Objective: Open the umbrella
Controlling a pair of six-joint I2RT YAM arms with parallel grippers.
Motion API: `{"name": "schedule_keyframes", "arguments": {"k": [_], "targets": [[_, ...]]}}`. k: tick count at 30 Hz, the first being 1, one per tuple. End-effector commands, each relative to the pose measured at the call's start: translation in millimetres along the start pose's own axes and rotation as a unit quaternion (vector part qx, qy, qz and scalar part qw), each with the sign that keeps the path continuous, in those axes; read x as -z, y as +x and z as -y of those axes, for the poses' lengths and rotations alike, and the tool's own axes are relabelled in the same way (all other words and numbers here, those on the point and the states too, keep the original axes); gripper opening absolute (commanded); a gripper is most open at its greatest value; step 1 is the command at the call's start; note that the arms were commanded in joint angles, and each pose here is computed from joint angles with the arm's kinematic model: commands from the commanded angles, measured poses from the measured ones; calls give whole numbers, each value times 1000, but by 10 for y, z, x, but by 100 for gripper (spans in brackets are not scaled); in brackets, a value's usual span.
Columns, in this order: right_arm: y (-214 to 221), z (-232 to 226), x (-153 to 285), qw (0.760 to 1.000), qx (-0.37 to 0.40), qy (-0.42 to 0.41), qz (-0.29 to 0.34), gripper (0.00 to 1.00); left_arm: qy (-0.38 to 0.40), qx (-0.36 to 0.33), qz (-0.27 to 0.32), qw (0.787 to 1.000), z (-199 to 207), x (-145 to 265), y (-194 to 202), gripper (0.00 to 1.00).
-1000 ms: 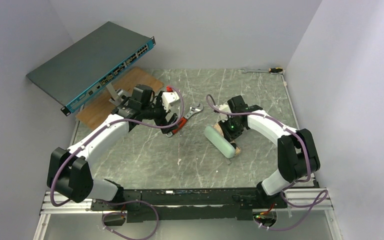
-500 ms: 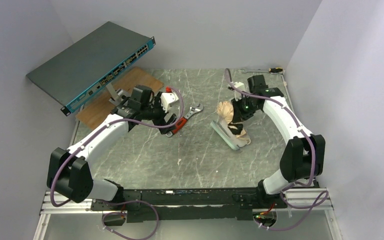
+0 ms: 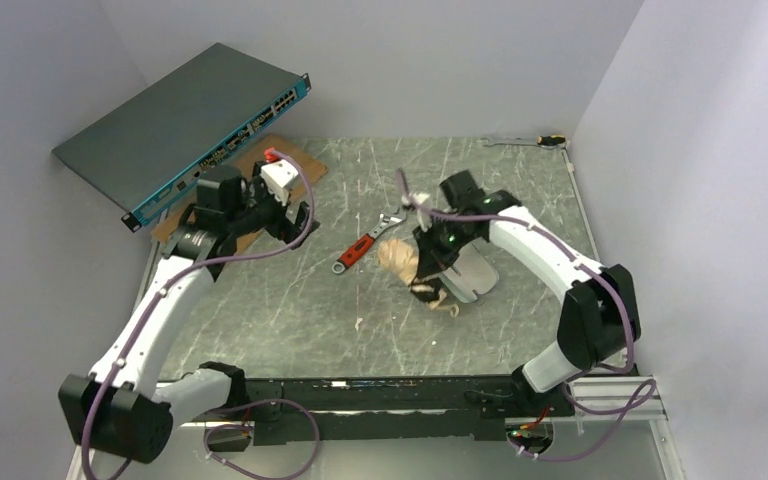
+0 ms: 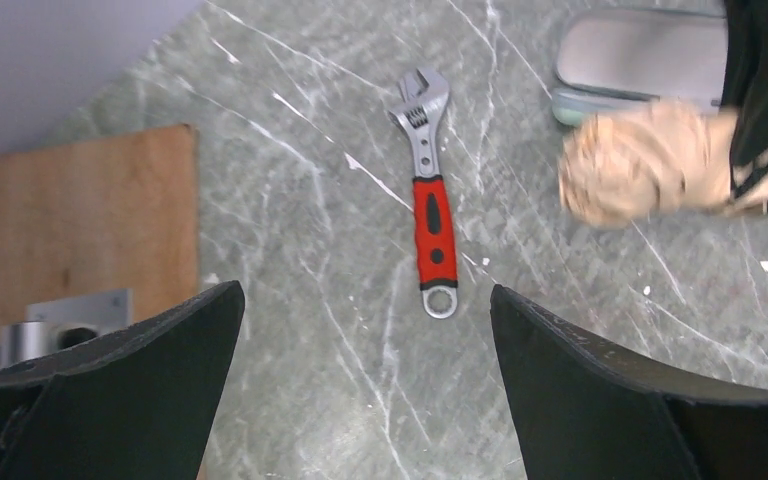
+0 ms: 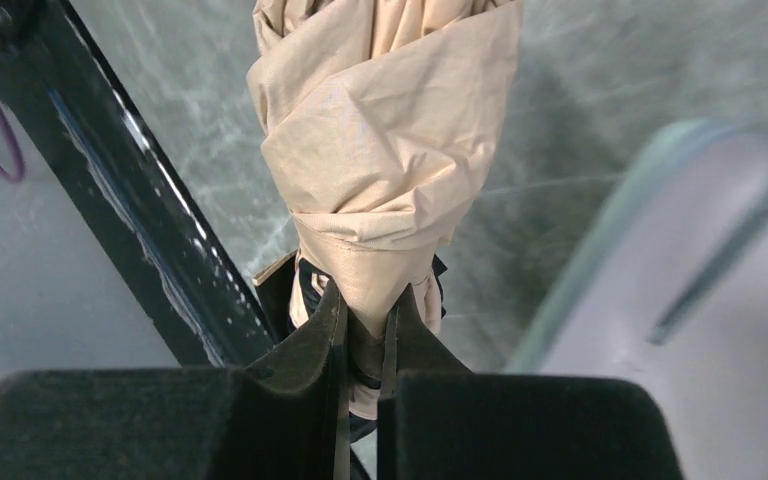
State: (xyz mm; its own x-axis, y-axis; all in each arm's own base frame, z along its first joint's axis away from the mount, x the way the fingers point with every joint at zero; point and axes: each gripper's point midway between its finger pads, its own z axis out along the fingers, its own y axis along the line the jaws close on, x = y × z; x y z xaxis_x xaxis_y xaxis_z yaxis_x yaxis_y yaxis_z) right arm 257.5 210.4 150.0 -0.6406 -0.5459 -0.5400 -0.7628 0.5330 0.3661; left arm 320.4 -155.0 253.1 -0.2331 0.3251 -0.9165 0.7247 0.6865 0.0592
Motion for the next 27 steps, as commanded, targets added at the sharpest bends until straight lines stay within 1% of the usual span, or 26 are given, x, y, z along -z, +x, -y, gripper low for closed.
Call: {"name": "schedule_keyframes", "arguments": {"k": [1, 5, 7, 10, 13, 15, 16, 18, 20, 22, 23, 25, 27], "targets": [[301, 29, -334, 999, 4, 43, -32, 0, -54, -6, 12, 998, -92, 217, -58, 100], [644, 262, -484, 993, 8, 85, -78, 0, -43, -27, 13, 999, 8, 331, -14, 100], [780, 434, -454, 990, 1, 98, -97, 0, -44, -27, 19, 998, 35, 370, -18, 100], [870, 853, -336, 987, -1, 123, -101, 0, -42, -30, 16, 999, 71, 417, 0, 100], [862, 1515, -176, 978, 22, 177, -106, 0, -44, -36, 9, 998, 64, 415, 57, 100], [811, 2097, -1, 967, 37, 228, -108, 0, -52, -39, 9, 998, 32, 406, 77, 100], [620, 2427, 152, 959, 50, 263, -96, 0, -55, -41, 9, 998, 18, 396, 82, 100], [422, 2963, 379, 945, 50, 309, -96, 0, -58, -41, 2, 997, -14, 369, 107, 100], [230, 3267, 545, 937, 45, 336, -88, 0, -54, -45, -5, 997, -24, 352, 102, 100], [78, 3394, 652, 927, 56, 362, -78, 0, -43, -51, -25, 997, -21, 373, 122, 100], [16, 3399, 675, 927, 55, 364, -69, 0, -32, -51, -27, 998, -1, 382, 117, 100], [-67, 3232, 647, 943, 39, 327, -50, 0, -7, -50, -18, 999, 52, 419, 76, 100], [-131, 2875, 554, 967, 16, 253, -19, 0, 16, -53, -9, 998, 142, 477, 19, 100]]}}
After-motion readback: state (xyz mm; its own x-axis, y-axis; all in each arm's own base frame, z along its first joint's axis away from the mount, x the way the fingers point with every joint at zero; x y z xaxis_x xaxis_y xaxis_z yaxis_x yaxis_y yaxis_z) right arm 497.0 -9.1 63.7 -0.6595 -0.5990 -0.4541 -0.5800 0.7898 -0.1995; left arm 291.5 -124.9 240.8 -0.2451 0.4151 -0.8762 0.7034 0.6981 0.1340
